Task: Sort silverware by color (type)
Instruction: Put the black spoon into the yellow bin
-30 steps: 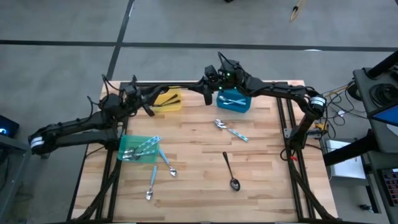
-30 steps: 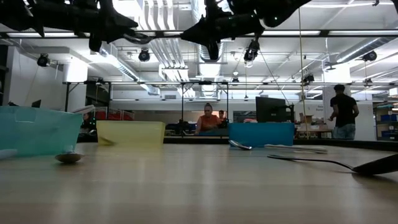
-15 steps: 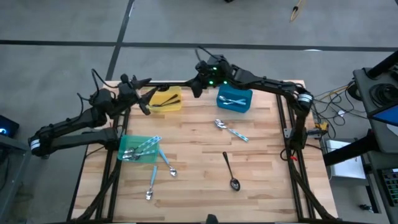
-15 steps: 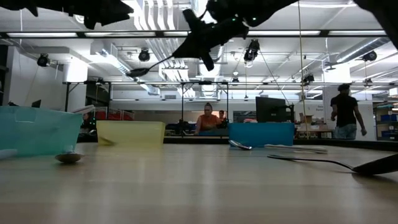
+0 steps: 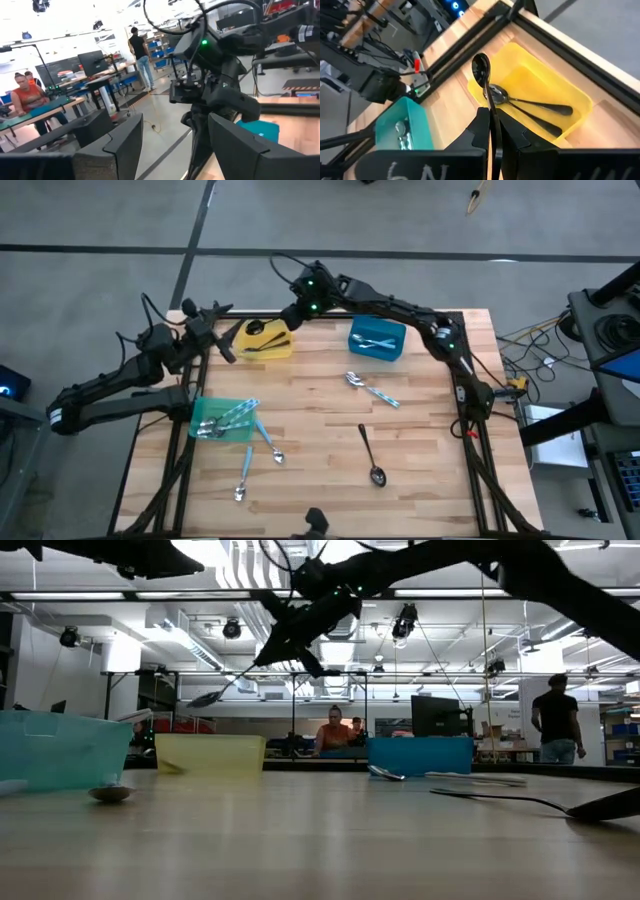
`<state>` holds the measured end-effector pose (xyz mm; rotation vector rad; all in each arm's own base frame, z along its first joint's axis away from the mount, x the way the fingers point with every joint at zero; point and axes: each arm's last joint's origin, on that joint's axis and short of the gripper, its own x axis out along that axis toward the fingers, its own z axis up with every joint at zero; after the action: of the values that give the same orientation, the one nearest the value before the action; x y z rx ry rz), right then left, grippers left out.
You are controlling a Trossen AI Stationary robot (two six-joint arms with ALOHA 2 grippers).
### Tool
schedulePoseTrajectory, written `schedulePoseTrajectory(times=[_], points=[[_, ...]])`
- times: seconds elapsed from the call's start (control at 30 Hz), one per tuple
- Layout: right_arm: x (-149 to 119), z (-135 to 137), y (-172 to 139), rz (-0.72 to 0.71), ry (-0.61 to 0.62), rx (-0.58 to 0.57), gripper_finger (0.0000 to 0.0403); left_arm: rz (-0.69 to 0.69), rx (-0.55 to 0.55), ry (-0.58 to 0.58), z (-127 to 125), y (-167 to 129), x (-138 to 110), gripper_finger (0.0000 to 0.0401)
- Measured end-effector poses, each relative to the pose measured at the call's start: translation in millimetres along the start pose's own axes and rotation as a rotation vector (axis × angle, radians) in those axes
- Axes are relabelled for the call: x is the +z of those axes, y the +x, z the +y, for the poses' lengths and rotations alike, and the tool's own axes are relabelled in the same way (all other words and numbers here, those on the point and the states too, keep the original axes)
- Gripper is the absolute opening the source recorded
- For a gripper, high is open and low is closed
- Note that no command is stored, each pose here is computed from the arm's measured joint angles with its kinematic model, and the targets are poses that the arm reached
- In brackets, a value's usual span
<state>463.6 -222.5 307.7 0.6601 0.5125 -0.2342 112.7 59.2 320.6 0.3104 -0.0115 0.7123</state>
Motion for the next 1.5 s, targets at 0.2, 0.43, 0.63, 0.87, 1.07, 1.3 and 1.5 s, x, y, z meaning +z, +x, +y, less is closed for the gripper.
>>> schedulePoseTrajectory(times=[0.2, 0.43, 0.63, 0.87, 1.07, 1.3, 1.5], points=[[-0.7, -14.2, 23.4, 0.045, 0.059, 0.027, 0.0008, -0.008, 0.007, 0.012, 1.5, -5.0, -0.3, 0.0204], [-7.8, -31.5, 38.2, 0.080, 0.055, 0.029, 0.0008, -0.009, 0.007, 0.018, 1.7, -7.5, -2.1, 0.0204], [-12.1, -37.4, 46.0, 0.092, 0.042, 0.025, 0.0008, -0.007, 0.007, 0.030, 1.5, -7.1, -2.5, 0.0204], [-21.1, -47.3, 59.7, 0.118, 0.055, 0.012, 0.0008, -0.005, 0.006, 0.031, 1.3, -7.1, -2.7, 0.0204], [-21.6, -47.8, 60.5, 0.118, 0.054, 0.011, 0.0008, -0.003, 0.005, 0.034, 1.2, -6.9, -3.0, 0.0204], [-22.1, -48.1, 61.1, 0.120, 0.056, 0.010, 0.0008, -0.004, 0.005, 0.038, 1.2, -6.9, -2.9, 0.0204], [-22.7, -47.4, 61.7, 0.122, 0.063, 0.010, 0.0008, -0.001, 0.004, 0.039, 0.9, -6.3, -3.3, 0.0204]])
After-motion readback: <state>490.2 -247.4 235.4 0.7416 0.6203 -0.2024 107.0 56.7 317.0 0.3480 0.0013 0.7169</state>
